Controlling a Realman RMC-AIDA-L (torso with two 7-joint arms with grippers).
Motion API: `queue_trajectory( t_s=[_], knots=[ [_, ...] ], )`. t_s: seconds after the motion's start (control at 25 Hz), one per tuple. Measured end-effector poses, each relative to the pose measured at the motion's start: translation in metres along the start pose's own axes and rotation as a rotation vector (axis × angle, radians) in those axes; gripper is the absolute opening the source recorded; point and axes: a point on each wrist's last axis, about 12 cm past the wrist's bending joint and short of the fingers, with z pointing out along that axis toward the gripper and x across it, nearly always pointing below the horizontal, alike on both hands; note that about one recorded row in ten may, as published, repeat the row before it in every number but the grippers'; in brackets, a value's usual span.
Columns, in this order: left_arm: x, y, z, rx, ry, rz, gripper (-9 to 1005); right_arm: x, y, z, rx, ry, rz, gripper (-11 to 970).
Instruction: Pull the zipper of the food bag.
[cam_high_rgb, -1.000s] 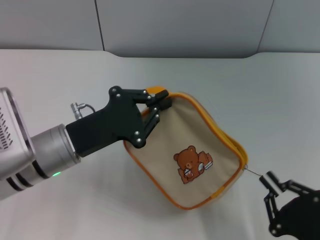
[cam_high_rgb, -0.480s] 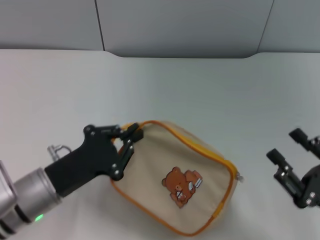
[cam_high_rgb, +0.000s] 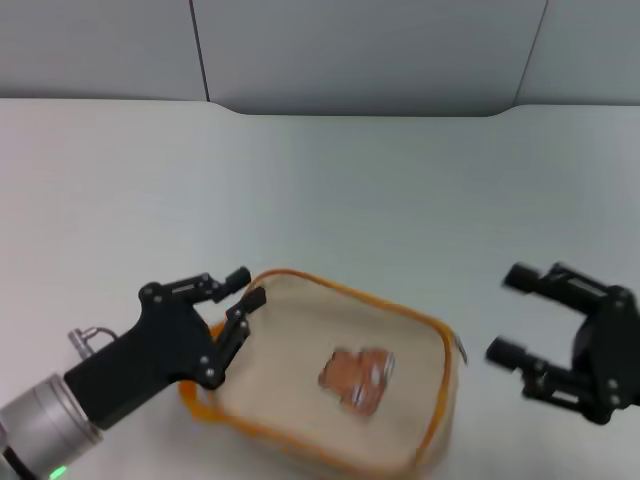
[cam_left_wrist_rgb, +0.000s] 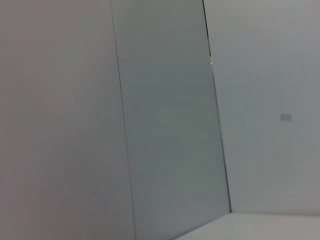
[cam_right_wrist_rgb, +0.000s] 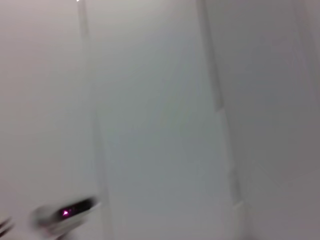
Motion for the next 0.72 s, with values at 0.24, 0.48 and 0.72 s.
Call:
queue_trajectory(
  t_s=[0.24, 0.48, 0.72],
  knots=[
    [-0.012, 0.018, 0.005, 0.115, 0.011, -0.075, 179, -0.013, -0.011, 0.018, -0.168, 0.119, 0.016, 747],
    [-0.033, 0.021, 0.006, 0.429, 0.056, -0.101, 473, -0.022, -0.015, 0.031, -0.282, 0.220, 0.043, 758],
    [-0.038, 0.024, 0.002, 0.485, 0.080, -0.104, 728, -0.024, -0.016, 0.035, -0.309, 0.265, 0.051, 834]
  ],
)
